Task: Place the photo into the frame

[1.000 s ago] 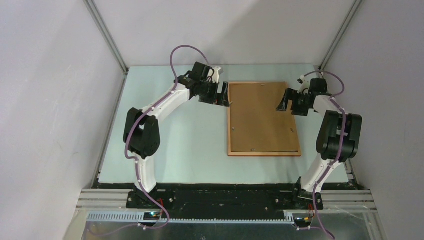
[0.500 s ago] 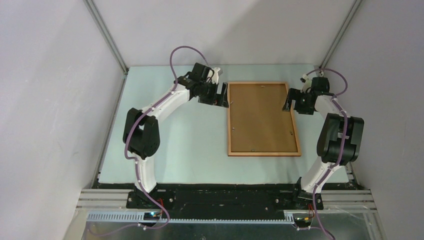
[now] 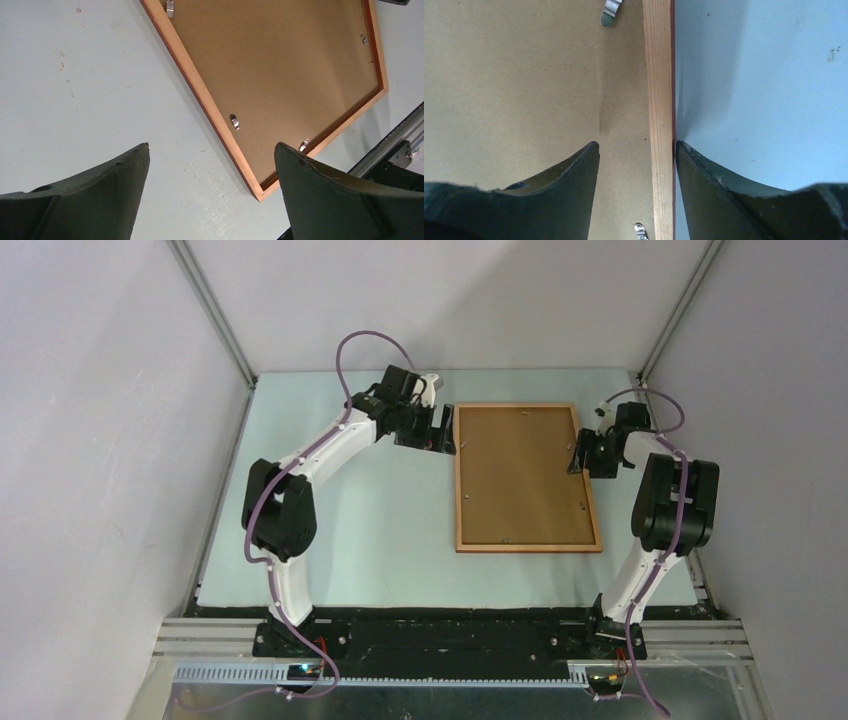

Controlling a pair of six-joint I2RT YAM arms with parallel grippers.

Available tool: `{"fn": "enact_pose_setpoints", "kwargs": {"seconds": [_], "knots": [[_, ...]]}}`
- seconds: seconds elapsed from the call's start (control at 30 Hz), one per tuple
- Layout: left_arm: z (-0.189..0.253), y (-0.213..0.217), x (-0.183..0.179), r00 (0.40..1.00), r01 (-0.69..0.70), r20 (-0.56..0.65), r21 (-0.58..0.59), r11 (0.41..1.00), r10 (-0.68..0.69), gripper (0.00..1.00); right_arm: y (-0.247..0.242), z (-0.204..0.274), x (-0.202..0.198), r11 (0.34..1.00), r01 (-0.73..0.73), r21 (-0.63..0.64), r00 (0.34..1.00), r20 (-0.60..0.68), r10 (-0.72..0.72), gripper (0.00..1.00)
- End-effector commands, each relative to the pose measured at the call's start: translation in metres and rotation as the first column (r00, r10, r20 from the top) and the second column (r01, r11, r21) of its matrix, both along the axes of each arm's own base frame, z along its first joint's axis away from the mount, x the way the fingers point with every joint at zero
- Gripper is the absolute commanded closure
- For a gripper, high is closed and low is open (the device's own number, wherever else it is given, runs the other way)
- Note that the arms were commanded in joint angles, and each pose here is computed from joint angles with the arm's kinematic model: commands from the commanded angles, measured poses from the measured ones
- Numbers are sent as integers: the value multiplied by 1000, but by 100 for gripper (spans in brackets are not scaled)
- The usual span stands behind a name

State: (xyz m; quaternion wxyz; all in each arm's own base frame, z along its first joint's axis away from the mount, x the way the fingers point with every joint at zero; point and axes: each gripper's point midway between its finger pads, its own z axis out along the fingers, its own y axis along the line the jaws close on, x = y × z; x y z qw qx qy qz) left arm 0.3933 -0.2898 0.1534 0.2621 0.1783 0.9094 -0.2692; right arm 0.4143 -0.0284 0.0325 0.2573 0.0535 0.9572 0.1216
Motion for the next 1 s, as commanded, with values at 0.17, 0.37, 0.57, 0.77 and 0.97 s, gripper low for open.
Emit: {"fn": "enact_pose_setpoints", "kwargs": {"seconds": [0.17, 0.37, 0.57, 0.77, 0.97], "knots": [[25, 6, 4, 998, -18, 67, -18, 1000, 19, 2, -10, 2, 15, 1000, 16, -22, 1000, 20, -15, 60], [21, 10, 4, 997, -23, 74, 1, 1000, 23, 2, -11, -1, 14, 999, 27, -19, 1000, 5, -27, 76], [11, 19, 5, 996, -60, 71, 43, 997, 57, 2, -10, -5, 11, 997, 75, 3, 997, -28, -75, 90], [-1, 30, 6, 995, -71, 71, 84, 994, 65, 2, -1, -4, 3, 996, 87, 16, 994, -71, -85, 99], [-6, 41, 5, 994, -73, 83, 116, 990, 64, 2, 11, 3, 2, 997, 68, 23, 996, -65, -66, 100]]}}
